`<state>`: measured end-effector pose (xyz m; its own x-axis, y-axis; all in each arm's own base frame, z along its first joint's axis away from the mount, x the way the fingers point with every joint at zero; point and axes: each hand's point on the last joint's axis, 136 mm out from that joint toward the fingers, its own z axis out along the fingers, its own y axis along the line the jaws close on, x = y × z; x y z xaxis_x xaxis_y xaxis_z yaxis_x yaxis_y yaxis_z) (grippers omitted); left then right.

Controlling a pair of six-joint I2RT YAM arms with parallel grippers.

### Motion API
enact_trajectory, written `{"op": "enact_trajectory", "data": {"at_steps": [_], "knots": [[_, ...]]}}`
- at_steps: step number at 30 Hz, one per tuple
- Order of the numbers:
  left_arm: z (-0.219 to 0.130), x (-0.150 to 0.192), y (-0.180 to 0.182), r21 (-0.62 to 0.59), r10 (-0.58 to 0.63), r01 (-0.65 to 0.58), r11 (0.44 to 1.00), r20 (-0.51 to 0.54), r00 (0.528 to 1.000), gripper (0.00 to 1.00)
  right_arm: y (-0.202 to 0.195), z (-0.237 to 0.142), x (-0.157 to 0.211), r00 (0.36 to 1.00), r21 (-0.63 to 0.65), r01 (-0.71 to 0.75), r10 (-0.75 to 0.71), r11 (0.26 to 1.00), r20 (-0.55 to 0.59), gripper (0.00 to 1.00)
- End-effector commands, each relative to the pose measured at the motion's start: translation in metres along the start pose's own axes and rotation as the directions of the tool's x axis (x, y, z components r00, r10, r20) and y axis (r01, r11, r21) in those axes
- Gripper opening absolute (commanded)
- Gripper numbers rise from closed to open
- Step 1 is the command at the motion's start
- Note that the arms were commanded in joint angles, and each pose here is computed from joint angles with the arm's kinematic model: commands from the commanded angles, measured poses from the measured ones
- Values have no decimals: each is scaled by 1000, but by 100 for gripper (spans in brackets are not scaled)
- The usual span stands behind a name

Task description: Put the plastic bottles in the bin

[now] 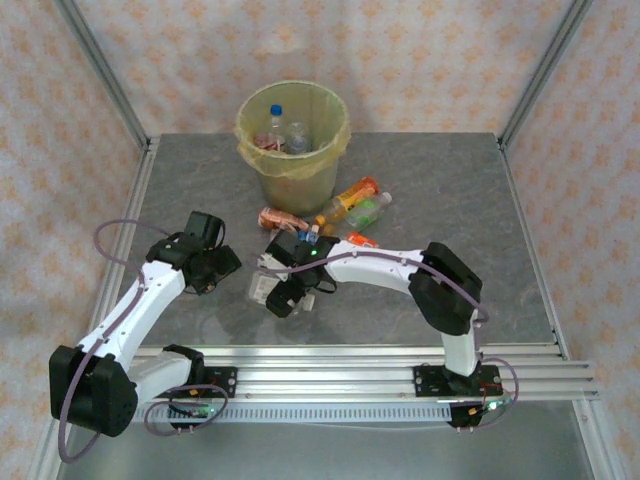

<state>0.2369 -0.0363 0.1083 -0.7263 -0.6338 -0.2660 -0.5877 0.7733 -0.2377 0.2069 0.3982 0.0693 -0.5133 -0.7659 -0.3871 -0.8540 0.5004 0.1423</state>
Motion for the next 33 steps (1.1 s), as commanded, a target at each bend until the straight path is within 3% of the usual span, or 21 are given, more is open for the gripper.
{"op": "enact_trajectory", "data": {"at_steps": [1,5,13,19,26,33], "knots": [[-3,10,5,0,22,-22,1000,-43,999,63,-1,-20,-11,995,1,-77,77,997,63,99],[2,26,2,48,37,-32,998,-103,994,55,7,-25,-19,991,-43,-99,103,994,86,99],[18,59,-8,102,82,-64,993,-181,980,55,-1,-10,-11,993,-5,-96,96,995,65,99],[29,60,-18,105,103,-85,991,-184,977,54,-10,-1,-10,995,36,-87,85,996,47,99],[43,61,-17,73,94,-81,994,-201,975,40,1,9,2,1000,37,-23,23,999,1,99],[50,59,-14,42,86,-79,996,-201,976,31,-8,28,18,996,138,42,-31,990,-81,99]]}}
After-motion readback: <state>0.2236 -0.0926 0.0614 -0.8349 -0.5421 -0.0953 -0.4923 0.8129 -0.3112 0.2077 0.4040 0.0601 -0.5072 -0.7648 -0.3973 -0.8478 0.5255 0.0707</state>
